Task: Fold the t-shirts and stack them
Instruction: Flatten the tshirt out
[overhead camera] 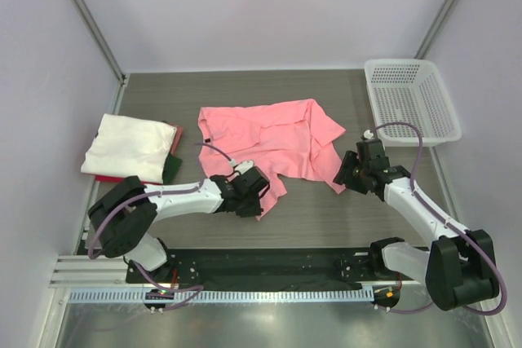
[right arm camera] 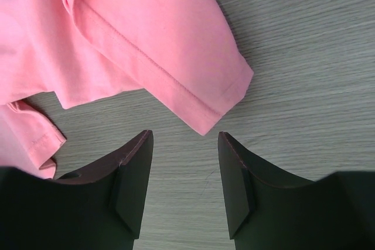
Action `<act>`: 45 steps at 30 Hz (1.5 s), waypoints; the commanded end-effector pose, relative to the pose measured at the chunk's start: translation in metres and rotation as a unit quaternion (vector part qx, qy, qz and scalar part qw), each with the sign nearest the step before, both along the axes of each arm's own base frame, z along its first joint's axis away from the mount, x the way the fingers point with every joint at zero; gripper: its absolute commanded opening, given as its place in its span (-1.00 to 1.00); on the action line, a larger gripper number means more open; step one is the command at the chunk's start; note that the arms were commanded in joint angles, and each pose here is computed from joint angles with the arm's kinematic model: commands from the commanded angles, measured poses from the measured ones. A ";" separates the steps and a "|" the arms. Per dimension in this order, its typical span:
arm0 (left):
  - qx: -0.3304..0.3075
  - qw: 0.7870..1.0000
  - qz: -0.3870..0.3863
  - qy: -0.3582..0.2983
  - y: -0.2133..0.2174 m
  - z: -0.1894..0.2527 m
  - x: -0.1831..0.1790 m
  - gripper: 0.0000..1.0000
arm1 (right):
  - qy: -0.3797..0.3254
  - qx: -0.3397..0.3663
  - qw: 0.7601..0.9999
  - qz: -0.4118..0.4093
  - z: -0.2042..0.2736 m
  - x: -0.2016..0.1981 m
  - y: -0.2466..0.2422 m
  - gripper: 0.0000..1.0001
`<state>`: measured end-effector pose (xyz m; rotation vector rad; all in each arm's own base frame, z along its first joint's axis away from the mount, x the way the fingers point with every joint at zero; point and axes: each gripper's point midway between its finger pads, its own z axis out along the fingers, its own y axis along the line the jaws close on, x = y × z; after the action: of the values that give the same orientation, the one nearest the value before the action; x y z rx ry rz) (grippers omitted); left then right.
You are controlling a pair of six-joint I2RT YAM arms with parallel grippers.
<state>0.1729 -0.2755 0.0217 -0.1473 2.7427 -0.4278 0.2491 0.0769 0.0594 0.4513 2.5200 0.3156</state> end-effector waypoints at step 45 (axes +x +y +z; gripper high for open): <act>-0.076 0.994 0.052 -0.066 0.101 0.079 0.054 -1.00 | 0.074 -0.193 0.978 0.019 -0.041 0.011 0.006 -0.70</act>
<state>0.2289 -0.1748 0.0931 -0.3255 2.5750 -0.5637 0.2497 0.0840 0.0164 0.2960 2.6634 -0.1446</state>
